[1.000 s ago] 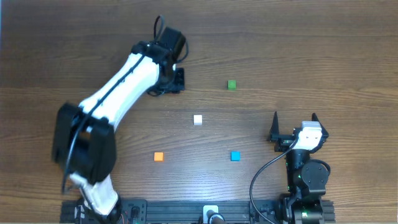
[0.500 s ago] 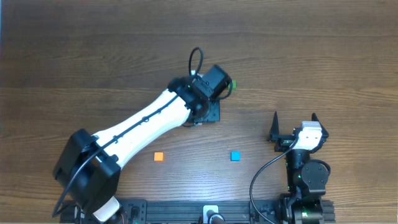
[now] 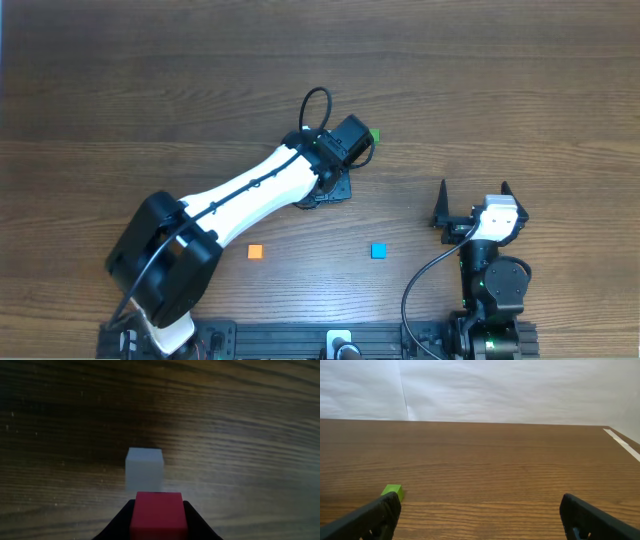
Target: Stack Cubes
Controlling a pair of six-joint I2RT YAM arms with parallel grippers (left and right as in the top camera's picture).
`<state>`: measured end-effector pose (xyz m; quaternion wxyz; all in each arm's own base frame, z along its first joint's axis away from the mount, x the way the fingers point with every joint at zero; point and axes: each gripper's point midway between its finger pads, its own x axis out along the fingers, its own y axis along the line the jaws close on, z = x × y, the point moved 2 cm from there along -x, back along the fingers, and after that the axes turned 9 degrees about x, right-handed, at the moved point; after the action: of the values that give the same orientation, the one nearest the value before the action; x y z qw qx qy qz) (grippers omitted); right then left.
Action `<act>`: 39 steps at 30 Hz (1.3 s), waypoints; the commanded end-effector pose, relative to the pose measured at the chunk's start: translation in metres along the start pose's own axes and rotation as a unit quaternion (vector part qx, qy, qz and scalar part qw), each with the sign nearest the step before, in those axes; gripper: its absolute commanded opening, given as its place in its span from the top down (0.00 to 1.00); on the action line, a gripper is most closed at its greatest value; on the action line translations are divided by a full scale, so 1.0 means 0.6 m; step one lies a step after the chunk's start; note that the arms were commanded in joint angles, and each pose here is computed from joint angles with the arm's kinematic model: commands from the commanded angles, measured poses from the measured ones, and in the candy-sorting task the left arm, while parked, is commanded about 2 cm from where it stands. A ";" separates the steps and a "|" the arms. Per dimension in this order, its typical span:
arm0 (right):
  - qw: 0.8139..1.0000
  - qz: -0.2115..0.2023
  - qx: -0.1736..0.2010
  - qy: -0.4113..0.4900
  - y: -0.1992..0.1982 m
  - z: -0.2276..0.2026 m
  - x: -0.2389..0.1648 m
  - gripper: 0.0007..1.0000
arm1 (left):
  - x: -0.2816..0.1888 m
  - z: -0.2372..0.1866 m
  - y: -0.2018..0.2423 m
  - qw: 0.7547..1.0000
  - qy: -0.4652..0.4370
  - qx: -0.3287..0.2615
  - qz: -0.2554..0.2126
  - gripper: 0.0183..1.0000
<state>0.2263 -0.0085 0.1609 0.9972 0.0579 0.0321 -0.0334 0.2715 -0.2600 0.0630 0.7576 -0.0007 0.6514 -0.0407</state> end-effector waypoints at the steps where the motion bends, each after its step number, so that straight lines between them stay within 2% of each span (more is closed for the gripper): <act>1: 1.000 0.001 -0.002 0.000 0.000 -0.002 0.000 0.01 | 0.018 0.007 0.018 0.999 0.000 -0.028 0.021 0.98; 36: 1.000 0.001 -0.002 0.000 0.000 -0.002 0.000 0.01 | 0.040 0.013 0.026 0.999 0.001 -0.035 0.035 0.98; 39: 1.000 0.001 -0.002 0.000 0.000 -0.002 0.000 0.01 | 0.041 0.012 0.026 0.999 0.002 -0.035 0.035 0.95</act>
<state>0.2263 -0.0085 0.1609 0.9972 0.0579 0.0321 -0.0334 0.2820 -0.2521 0.0452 0.7573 -0.0064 0.6530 -0.0083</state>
